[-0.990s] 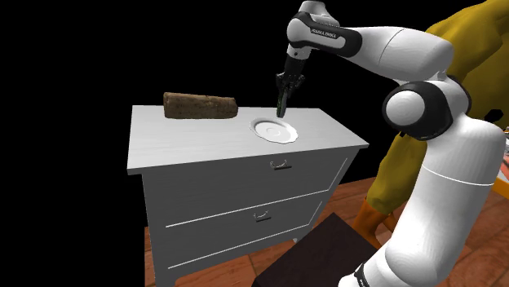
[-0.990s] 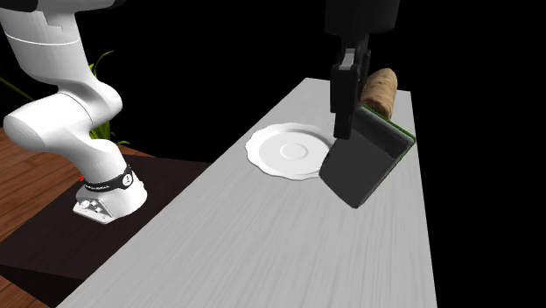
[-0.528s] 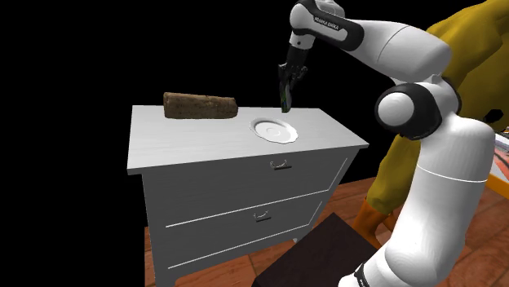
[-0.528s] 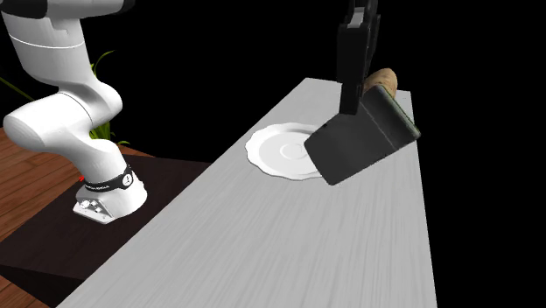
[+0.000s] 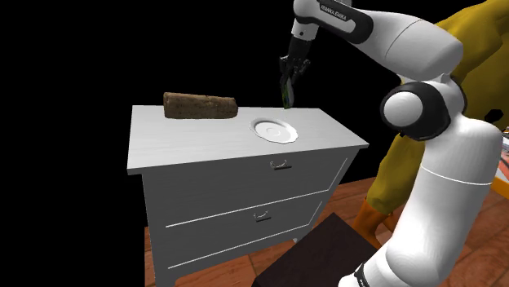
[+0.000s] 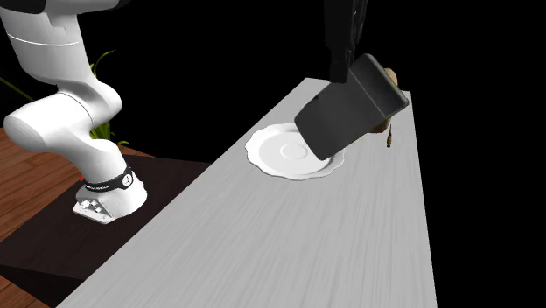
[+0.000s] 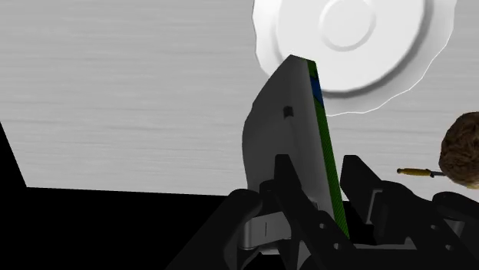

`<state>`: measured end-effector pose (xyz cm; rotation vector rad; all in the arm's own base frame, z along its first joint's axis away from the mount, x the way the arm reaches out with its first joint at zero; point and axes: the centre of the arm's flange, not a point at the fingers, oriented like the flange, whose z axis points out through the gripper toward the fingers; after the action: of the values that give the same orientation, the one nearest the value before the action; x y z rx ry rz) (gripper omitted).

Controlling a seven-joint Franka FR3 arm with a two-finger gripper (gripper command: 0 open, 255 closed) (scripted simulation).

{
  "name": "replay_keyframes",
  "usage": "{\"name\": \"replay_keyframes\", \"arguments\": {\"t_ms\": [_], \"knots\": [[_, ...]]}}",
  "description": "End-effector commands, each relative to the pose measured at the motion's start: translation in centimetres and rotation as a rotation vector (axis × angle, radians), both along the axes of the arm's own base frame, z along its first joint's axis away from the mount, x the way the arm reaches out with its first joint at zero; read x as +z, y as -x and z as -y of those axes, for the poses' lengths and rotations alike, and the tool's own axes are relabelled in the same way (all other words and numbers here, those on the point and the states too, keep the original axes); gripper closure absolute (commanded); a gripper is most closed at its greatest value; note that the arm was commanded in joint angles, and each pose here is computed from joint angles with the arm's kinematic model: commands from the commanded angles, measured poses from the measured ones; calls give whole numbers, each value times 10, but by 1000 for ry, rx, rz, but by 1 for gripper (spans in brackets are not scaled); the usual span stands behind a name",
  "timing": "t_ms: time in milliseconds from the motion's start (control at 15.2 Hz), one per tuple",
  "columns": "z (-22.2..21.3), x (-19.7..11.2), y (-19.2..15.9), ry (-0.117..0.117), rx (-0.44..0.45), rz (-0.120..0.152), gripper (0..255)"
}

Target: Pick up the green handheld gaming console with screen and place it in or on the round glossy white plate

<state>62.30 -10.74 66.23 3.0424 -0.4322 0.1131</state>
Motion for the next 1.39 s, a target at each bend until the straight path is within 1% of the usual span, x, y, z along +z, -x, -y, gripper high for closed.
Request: {"name": "replay_keyframes", "arguments": {"t_ms": [0,594,1320], "knots": [[-17,10,17,0,0,1,255],[-103,39,88,0,0,1,255],[-103,-19,88,0,0,1,255]]}}
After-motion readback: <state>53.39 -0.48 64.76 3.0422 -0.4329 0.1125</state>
